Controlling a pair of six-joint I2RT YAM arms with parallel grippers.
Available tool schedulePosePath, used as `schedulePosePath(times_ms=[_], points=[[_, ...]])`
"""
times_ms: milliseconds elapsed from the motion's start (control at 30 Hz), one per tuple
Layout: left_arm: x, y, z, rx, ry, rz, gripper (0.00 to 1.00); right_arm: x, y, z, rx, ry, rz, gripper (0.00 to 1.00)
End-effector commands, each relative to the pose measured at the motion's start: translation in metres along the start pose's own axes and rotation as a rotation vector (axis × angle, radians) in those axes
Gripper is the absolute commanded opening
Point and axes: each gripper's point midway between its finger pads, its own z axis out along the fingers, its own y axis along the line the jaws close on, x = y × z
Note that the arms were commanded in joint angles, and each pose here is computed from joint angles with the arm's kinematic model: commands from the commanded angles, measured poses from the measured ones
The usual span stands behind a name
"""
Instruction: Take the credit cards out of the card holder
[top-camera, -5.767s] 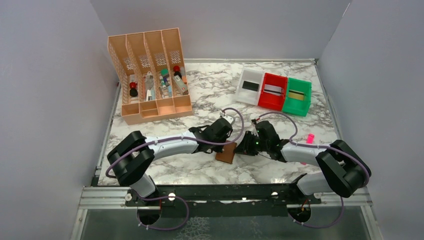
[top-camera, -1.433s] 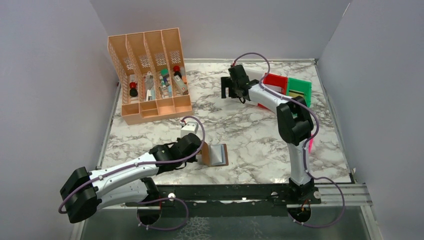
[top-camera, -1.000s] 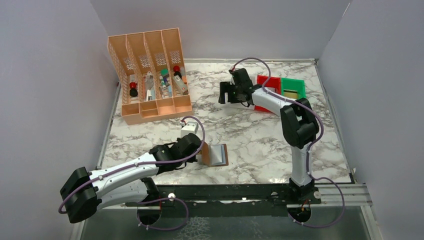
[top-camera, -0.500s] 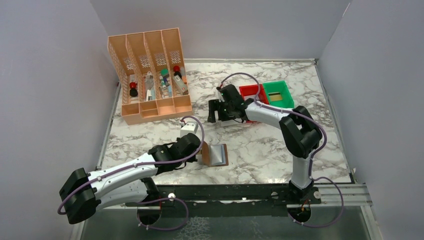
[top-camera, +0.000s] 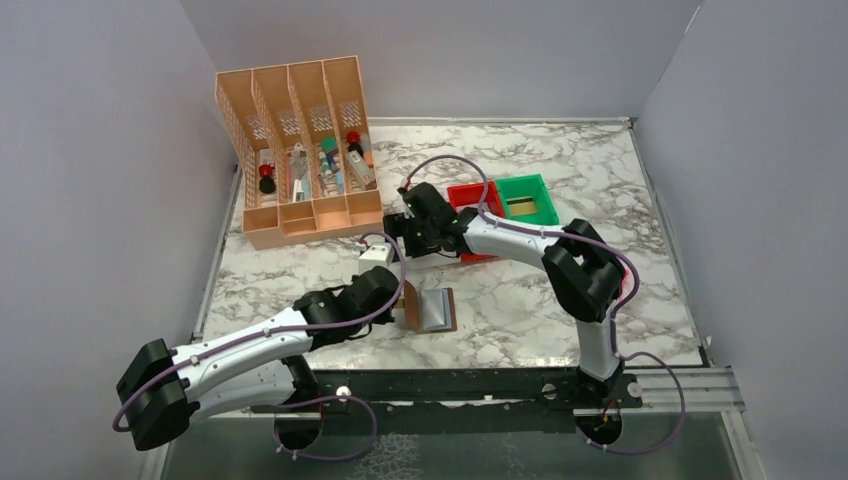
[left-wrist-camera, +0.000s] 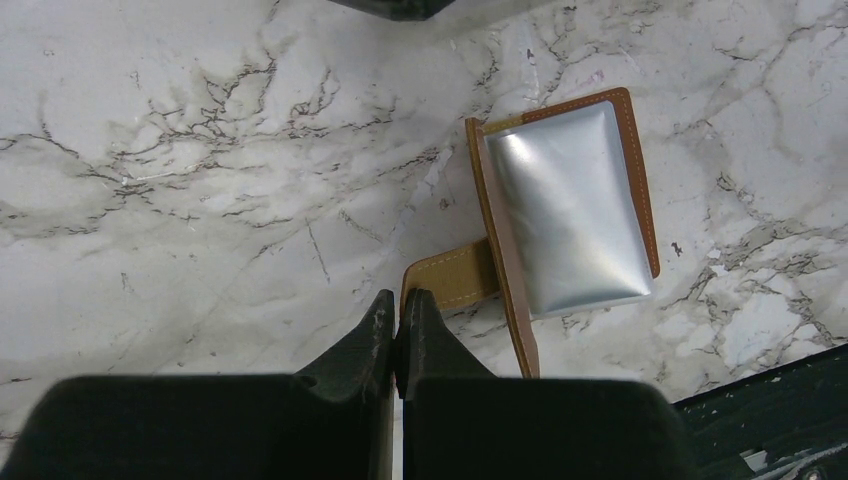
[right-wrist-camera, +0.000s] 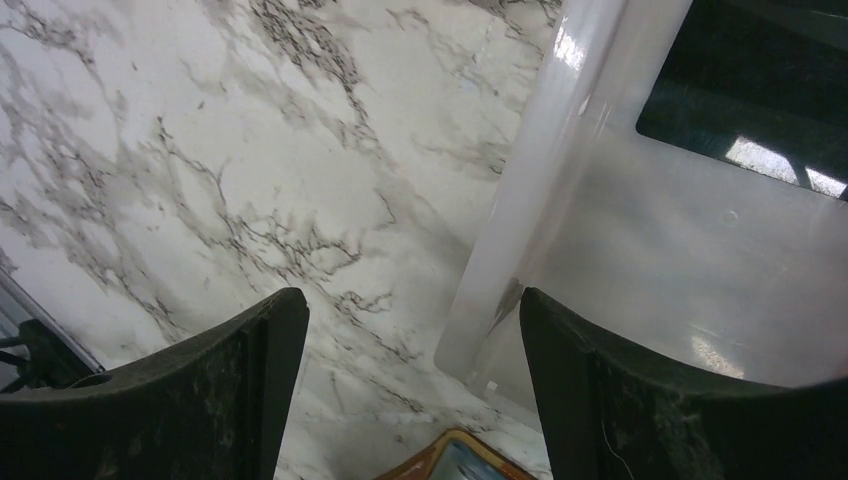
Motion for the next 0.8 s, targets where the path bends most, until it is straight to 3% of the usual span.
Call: schedulePosePath(times_ms=[0,433,633,767], points=[[-0.004,0.005,0.000,-0.016,-0.029,-0.022,0.00,-0.012,0.010,0.007,0.007,-0.029,0.037,0.83],[0.000,0.007,0.002,-0.028,-0.021,-0.030,0.00,-0.037,0.025,0.009,-0.012,-0.054,0.023,0.83],[0.002,0.010,0.006,-0.052,-0.017,-0.041,0.00,-0.048,0.019,-0.044,0.042,-0.134,-0.039,0.83],[0.002,0.011,0.006,-0.065,-0.017,-0.047,0.00,-0.026,0.008,-0.079,0.045,-0.152,-0.038,0.82]])
